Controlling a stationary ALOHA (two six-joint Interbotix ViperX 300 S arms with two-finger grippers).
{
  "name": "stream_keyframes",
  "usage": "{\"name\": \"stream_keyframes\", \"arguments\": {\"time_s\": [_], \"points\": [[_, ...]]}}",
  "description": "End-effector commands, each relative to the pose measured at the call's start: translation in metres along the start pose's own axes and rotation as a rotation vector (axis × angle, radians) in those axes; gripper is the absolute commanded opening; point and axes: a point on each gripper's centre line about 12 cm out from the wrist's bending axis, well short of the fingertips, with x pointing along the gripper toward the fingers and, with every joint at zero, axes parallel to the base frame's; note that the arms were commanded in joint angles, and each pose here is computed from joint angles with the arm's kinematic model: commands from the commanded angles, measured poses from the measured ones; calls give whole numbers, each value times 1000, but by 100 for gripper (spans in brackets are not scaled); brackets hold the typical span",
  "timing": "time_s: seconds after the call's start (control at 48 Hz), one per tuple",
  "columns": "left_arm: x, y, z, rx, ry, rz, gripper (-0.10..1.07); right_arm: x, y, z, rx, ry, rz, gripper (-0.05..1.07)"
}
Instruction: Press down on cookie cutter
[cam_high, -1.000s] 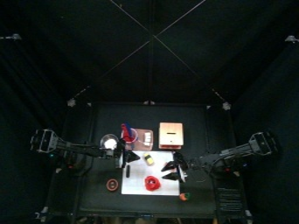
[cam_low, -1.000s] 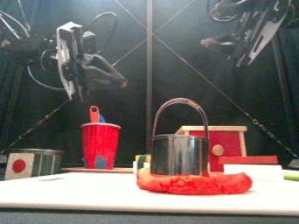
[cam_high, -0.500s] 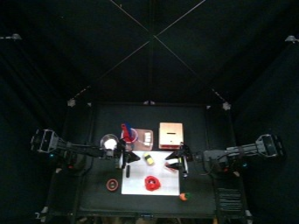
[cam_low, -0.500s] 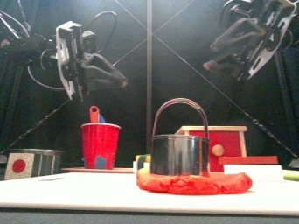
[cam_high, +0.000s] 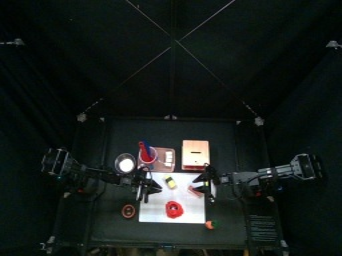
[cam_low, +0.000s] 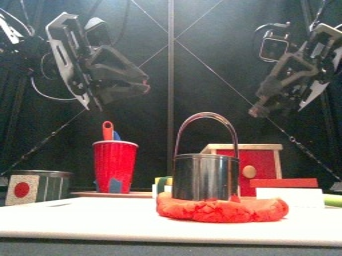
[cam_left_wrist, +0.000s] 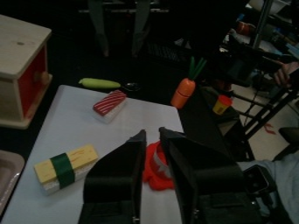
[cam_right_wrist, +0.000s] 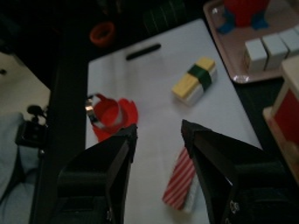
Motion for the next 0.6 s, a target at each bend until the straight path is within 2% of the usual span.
{"name": "stream_keyframes", "arguments": {"time_s": [0.0, 0.125, 0.333, 0.479, 0.583], "points": [[11, 0, 9, -7, -41, 12, 73, 0, 4, 14, -19, 20, -17, 82], [19, -1, 10, -1, -43, 14, 80, -1, 12, 35, -74, -14, -8, 82], [26, -6, 8, 6, -41, 0, 80, -8, 14, 65, -170, -112, -5, 82], [26, -11, 7, 1, -37, -11, 80, -17, 19, 77, -175, -200, 34, 82], [26, -11, 4, -5, -34, -5, 80, -23, 19, 80, -190, -226, 34, 82]]}}
